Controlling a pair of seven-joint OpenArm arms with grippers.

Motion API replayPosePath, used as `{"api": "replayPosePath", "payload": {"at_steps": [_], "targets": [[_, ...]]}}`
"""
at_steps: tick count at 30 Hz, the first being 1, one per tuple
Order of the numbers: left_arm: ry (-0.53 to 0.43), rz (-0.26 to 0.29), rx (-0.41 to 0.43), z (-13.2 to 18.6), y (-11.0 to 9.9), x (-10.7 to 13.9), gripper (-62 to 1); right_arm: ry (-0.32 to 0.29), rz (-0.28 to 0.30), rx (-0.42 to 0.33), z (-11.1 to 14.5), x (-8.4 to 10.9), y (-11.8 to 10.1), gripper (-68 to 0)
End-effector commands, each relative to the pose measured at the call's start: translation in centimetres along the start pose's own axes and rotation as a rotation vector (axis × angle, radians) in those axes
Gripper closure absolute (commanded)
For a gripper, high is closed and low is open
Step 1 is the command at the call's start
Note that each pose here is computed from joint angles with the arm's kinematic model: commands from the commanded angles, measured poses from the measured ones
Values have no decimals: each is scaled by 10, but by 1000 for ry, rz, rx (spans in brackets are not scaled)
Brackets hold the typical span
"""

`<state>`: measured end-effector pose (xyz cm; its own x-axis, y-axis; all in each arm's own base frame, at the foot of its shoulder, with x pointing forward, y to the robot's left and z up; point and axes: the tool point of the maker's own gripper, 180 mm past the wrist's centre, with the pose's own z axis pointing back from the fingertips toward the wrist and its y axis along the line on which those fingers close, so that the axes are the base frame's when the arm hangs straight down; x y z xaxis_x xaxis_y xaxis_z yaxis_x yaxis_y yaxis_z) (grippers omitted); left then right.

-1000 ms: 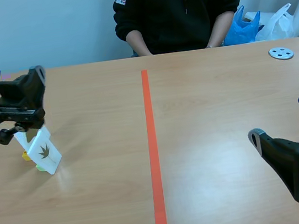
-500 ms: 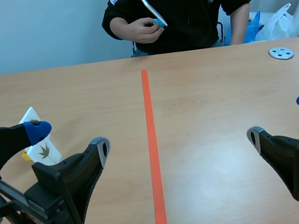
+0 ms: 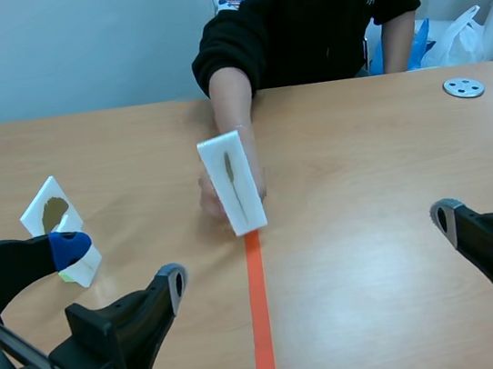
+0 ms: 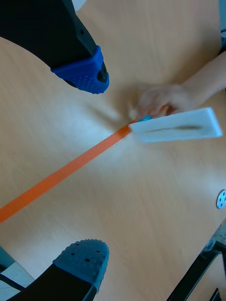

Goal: Sort the leaf by its shape. The table is split by an orange tape line. A compound leaf with several leaflets goes to the left side, a simple leaf with one blade goes to the right side. Return to the home posture when a red brick is placed on the table.

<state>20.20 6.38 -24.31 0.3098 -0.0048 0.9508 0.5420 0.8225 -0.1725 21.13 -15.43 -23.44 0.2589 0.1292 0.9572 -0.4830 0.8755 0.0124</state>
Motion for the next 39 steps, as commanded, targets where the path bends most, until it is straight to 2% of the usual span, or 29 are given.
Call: {"api": "replayPosePath", "payload": {"at_steps": [1,8,24,29,31,39], "targets": [[-29,2,-5,0,-2,8,-623,-31,15,2,-1,10,-1,-679],[-37,1,-6,0,-2,9,-623,-56,16,2,-1,15,-2,-679],[-51,0,-16,0,-4,12,-623,-43,15,2,-1,13,-2,-679],[-45,-39,-18,-2,-3,11,-623,-43,16,2,-1,13,-2,-679],[-39,-59,-17,-5,-1,9,-623,-43,16,2,-1,13,-2,-679],[-28,-63,0,-17,23,-7,-623,-42,16,2,-1,12,-2,-679]]}}
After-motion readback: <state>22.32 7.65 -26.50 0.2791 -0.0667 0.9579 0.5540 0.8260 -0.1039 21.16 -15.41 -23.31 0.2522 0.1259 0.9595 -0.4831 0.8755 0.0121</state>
